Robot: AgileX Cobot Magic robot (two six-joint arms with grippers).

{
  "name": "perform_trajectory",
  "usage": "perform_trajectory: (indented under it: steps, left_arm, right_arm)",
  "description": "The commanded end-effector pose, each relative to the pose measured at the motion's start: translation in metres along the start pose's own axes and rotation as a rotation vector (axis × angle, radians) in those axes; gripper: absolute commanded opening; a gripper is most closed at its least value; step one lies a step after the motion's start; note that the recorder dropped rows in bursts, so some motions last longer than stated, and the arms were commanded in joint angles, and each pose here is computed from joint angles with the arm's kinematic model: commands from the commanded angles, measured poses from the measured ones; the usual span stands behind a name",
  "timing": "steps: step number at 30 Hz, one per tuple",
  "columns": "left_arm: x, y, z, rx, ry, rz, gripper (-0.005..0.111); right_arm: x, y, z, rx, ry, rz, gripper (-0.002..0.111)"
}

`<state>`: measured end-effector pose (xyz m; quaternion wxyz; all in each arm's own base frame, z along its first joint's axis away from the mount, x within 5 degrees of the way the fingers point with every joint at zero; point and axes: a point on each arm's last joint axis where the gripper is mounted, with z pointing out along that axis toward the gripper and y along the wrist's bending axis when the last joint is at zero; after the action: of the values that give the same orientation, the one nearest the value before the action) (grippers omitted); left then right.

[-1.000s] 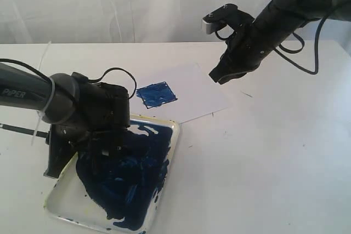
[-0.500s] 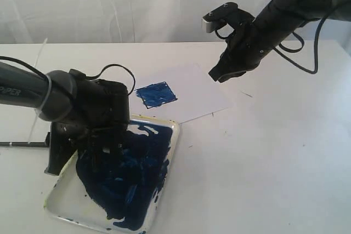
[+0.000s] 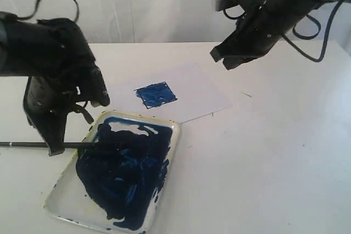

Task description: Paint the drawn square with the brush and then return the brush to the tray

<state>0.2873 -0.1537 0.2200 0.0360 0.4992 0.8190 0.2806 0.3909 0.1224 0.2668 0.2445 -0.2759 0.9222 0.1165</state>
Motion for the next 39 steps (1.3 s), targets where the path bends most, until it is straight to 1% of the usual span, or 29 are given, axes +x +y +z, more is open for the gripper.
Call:
perform_trajectory:
  steps: [1,3,5,8,10,11,13,15,17,18,20,22,24,25,27,28,30,35,39]
  left_arm:
    - [0.02,0.013,0.003,0.263,-0.1,-0.29,0.0]
    - [0.027,0.017,0.005,0.428,-0.163,-0.366,0.0]
    - [0.037,0.023,0.004,0.574,-0.239,-0.388,0.0]
    - [0.051,0.033,0.003,0.745,-0.371,-0.508,0.0]
    - [0.061,0.037,0.005,0.787,-0.411,-0.569,0.0]
    - [0.07,0.04,0.008,0.794,-0.409,-0.606,0.0]
    - [0.082,0.042,0.013,0.806,-0.39,-0.647,0.0]
    - [0.093,0.044,0.016,0.806,-0.387,-0.662,0.0]
    - [0.102,0.046,0.015,0.801,-0.4,-0.708,0.0]
    - [0.107,0.048,0.014,0.786,-0.407,-0.743,0.0]
    - [0.117,0.051,0.011,0.737,-0.41,-0.849,0.0]
    - [0.129,0.052,0.007,0.696,-0.397,-0.919,0.0]
    - [0.14,0.05,0.002,0.675,-0.352,-0.941,0.0]
    - [0.148,0.05,0.0,0.656,-0.31,-0.975,0.0]
    - [0.16,0.049,-0.003,0.589,-0.227,-1.012,0.0]
    - [0.167,0.049,-0.005,0.535,-0.195,-1.018,0.0]
    - [0.178,0.049,-0.011,0.468,-0.162,-1.03,0.0]
    - [0.19,0.045,-0.038,0.421,-0.256,-1.071,0.0]
    - [0.201,0.038,-0.057,0.39,-0.299,-1.08,0.0]
  right_arm:
    - [0.015,-0.004,-0.007,0.065,0.152,0.112,0.0]
    - [0.021,-0.006,-0.008,0.069,0.214,0.166,0.0]
    - [0.024,-0.006,-0.01,0.063,0.249,0.202,0.0]
    - [0.028,-0.005,-0.013,0.056,0.273,0.227,0.0]
    - [0.03,-0.004,-0.015,0.052,0.269,0.233,0.0]
    - [0.032,-0.003,-0.014,0.045,0.273,0.239,0.0]
    - [0.037,-0.002,-0.012,0.043,0.277,0.244,0.0]
    - [0.041,-0.001,-0.011,0.043,0.282,0.247,0.0]
    - [0.044,0.0,-0.01,0.041,0.292,0.248,0.0]
    - [0.046,0.0,-0.01,0.04,0.297,0.249,0.0]
    - [0.048,0.002,-0.013,0.041,0.299,0.259,0.0]
    - [0.051,0.003,-0.018,0.054,0.294,0.27,0.0]
    - [0.056,0.004,-0.025,0.077,0.291,0.276,0.0]
    - [0.058,0.004,-0.028,0.103,0.286,0.283,0.0]
    - [0.064,0.003,-0.036,0.153,0.287,0.309,0.0]
    - [0.067,0.003,-0.04,0.176,0.288,0.313,0.0]
    - [0.073,0.005,-0.047,0.195,0.28,0.307,0.0]
    - [0.089,0.012,-0.059,0.202,0.264,0.304,0.0]
    - [0.1,0.017,-0.068,0.204,0.255,0.303,0.0]
